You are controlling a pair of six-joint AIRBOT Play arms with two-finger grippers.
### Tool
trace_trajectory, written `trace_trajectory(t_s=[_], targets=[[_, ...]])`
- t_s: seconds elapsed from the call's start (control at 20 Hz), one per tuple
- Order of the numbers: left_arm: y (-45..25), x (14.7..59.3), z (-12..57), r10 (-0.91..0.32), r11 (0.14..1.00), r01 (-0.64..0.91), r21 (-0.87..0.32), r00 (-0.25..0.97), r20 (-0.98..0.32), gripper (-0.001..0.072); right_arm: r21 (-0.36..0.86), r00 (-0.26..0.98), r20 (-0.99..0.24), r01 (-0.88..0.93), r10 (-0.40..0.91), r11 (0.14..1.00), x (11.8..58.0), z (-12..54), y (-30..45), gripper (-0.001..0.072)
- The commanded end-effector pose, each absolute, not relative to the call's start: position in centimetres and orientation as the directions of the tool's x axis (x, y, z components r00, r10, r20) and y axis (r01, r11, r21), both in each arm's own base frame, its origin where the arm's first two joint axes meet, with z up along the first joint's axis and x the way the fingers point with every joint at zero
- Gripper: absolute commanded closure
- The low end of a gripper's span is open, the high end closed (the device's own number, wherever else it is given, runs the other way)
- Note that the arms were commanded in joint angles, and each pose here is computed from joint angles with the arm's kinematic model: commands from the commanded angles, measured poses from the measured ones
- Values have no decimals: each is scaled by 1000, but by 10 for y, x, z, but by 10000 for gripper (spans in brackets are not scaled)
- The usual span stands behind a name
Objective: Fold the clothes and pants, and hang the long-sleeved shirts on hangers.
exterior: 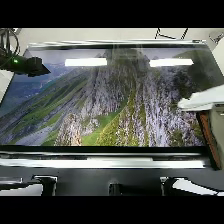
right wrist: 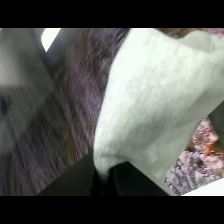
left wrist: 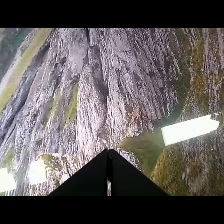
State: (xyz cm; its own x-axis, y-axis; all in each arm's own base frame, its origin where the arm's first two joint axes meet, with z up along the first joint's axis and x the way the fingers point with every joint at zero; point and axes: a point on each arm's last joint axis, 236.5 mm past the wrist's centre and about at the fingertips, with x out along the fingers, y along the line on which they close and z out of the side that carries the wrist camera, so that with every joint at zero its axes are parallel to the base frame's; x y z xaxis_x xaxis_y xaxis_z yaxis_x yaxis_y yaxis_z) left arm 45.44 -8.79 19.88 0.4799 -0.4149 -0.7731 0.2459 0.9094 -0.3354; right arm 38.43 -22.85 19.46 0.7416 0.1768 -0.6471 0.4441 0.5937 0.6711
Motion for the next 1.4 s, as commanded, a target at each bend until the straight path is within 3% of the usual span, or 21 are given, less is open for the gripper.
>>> trace_trajectory(t_s=[0.0,0.2,0.35,0.6,0.85,0.95,1.1,1.15,1.2,1.25,1.35], targets=[[-88,455,199,-415,909,252,-332,481,-772,685,702,791,-612,543,0,462,345,217,-289,662],[-88,455,199,-416,908,273,-319,481,-772,685,687,781,-616,597,-105,415,300,235,-310,662],[-88,455,199,-416,907,285,-312,481,-772,685,635,704,-699,692,-125,343,256,222,-314,662],[-98,453,199,-427,900,310,-308,472,-772,685,357,380,-924,899,-43,254,179,156,-300,662],[-108,450,199,-436,893,329,-307,462,-773,685,119,108,-992,973,67,196,118,82,-285,662],[-108,450,199,-436,893,330,-308,460,-774,685,40,27,-997,982,72,184,98,53,-282,662],[-108,450,199,-437,893,329,-308,460,-773,685,20,3,-996,983,91,180,92,21,-277,661],[-108,449,199,-437,892,329,-308,459,-774,685,-16,-28,-998,983,62,182,85,16,-284,632],[-109,449,199,-442,890,332,-314,456,-772,685,-35,-37,-999,983,4,182,83,17,-297,428],[-112,447,200,-453,884,336,-324,450,-769,685,-8,-1,-999,983,-38,181,91,22,-307,75],[-127,442,208,-517,850,359,-386,430,-740,685,154,188,-973,961,-136,228,136,53,-330,1]])
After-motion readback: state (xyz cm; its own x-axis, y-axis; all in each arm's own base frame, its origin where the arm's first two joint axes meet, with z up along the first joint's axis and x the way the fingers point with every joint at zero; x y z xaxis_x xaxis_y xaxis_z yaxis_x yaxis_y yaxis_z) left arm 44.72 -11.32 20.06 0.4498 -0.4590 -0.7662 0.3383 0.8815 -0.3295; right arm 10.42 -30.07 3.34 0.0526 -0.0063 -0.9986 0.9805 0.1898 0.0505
